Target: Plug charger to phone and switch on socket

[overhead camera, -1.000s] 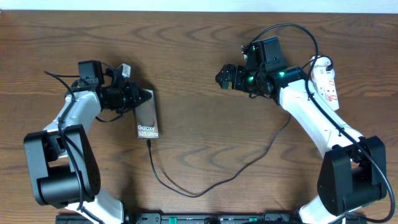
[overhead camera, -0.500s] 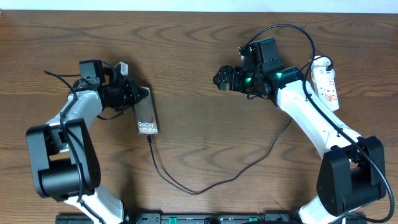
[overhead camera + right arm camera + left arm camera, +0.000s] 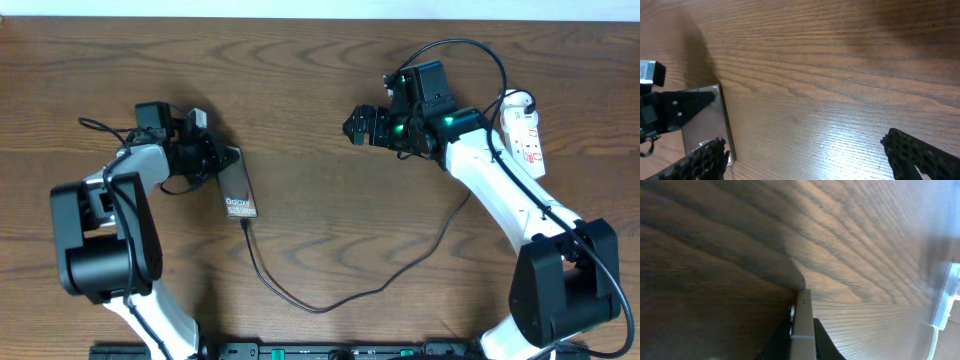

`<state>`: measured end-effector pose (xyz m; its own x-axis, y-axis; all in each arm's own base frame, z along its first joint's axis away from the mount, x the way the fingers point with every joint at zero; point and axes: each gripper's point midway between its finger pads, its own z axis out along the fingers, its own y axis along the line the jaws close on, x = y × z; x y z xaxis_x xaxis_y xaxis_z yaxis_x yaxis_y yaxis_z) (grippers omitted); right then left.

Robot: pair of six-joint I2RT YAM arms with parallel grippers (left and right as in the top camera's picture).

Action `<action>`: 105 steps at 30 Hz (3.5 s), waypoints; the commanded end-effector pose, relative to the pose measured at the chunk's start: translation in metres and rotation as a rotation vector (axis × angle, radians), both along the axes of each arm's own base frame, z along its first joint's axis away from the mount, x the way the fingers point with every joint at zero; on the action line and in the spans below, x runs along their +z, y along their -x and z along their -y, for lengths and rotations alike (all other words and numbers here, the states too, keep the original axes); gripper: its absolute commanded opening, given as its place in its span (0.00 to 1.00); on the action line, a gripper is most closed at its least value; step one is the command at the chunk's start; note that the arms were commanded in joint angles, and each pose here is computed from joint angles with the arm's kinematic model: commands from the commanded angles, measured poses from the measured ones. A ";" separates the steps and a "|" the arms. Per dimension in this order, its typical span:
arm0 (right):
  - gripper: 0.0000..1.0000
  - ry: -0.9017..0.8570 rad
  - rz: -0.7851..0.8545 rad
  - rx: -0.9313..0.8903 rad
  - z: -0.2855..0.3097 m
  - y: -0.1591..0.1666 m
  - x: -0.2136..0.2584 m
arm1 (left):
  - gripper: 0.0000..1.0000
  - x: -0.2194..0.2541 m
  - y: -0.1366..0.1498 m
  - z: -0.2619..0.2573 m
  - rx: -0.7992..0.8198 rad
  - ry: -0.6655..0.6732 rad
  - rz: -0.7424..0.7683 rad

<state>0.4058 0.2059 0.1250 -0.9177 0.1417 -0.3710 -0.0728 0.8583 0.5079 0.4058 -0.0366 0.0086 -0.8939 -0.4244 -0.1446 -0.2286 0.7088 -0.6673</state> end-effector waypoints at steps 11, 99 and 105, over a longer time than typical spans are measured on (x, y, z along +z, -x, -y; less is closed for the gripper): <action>0.99 0.016 0.027 0.006 0.000 -0.002 0.006 | 0.07 -0.026 0.008 0.000 0.016 0.005 -0.077; 0.99 0.031 0.021 0.010 0.002 0.000 0.004 | 0.90 0.039 0.029 -0.039 0.012 -0.306 -0.037; 0.99 0.025 0.034 0.009 0.001 -0.002 0.006 | 0.90 0.115 0.024 -0.025 0.003 -0.254 0.176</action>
<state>0.4059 0.2027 0.1230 -0.9167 0.1383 -0.3748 -0.0694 0.8688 0.4903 0.3792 -0.0050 0.0853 -0.8712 -0.3802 -0.3105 -0.2120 0.8619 -0.4607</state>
